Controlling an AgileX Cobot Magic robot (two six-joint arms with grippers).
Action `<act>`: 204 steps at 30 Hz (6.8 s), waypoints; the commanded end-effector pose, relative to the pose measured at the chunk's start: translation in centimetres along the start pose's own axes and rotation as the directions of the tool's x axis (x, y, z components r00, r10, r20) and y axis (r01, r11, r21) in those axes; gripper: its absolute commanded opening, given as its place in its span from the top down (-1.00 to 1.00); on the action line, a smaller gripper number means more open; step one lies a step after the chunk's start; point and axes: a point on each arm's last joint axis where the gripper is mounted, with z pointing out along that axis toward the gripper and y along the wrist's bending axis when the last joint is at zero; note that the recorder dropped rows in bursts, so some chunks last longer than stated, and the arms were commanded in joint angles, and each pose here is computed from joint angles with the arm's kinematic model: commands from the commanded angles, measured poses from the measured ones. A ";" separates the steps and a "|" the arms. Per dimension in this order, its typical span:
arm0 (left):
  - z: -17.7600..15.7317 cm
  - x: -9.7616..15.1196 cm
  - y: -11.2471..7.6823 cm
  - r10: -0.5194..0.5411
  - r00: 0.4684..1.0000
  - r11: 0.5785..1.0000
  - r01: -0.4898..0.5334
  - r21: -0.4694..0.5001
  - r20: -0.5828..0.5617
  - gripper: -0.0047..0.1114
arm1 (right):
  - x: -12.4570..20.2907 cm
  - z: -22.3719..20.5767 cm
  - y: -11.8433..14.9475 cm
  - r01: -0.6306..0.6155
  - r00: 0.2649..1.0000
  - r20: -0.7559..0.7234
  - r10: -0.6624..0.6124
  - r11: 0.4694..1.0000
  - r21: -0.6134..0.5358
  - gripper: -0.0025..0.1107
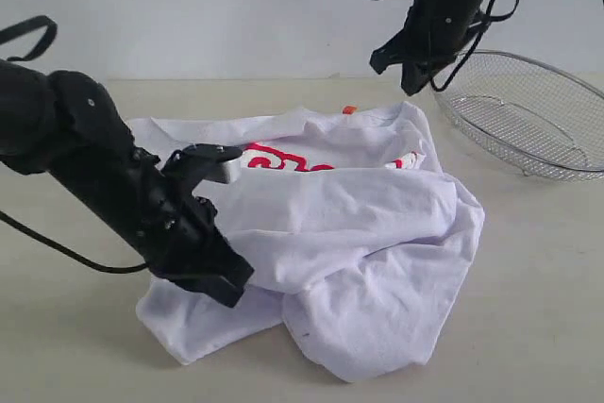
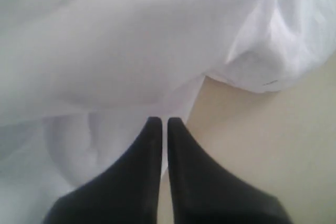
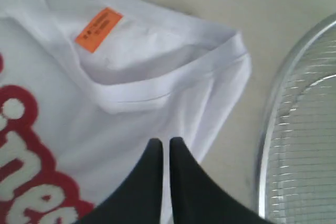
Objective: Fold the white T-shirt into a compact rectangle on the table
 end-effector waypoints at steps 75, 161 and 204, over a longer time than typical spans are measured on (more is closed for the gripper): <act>-1.2 -0.9 3.7 -0.022 0.996 0.982 0.037 -0.185 0.083 0.84 | 21.3 -9.0 6.3 -0.312 0.950 -0.084 0.301 0.930 -0.196 0.96; 1.6 -0.6 4.9 -0.074 0.993 0.997 0.070 0.041 0.091 0.84 | 27.0 3.5 11.4 -0.396 0.911 -0.251 0.326 0.530 -0.750 0.96; -0.6 -0.9 3.6 -0.029 0.993 0.998 0.021 0.063 0.118 0.84 | 32.0 -6.6 7.3 -0.445 0.780 -0.442 0.443 0.889 0.106 -0.21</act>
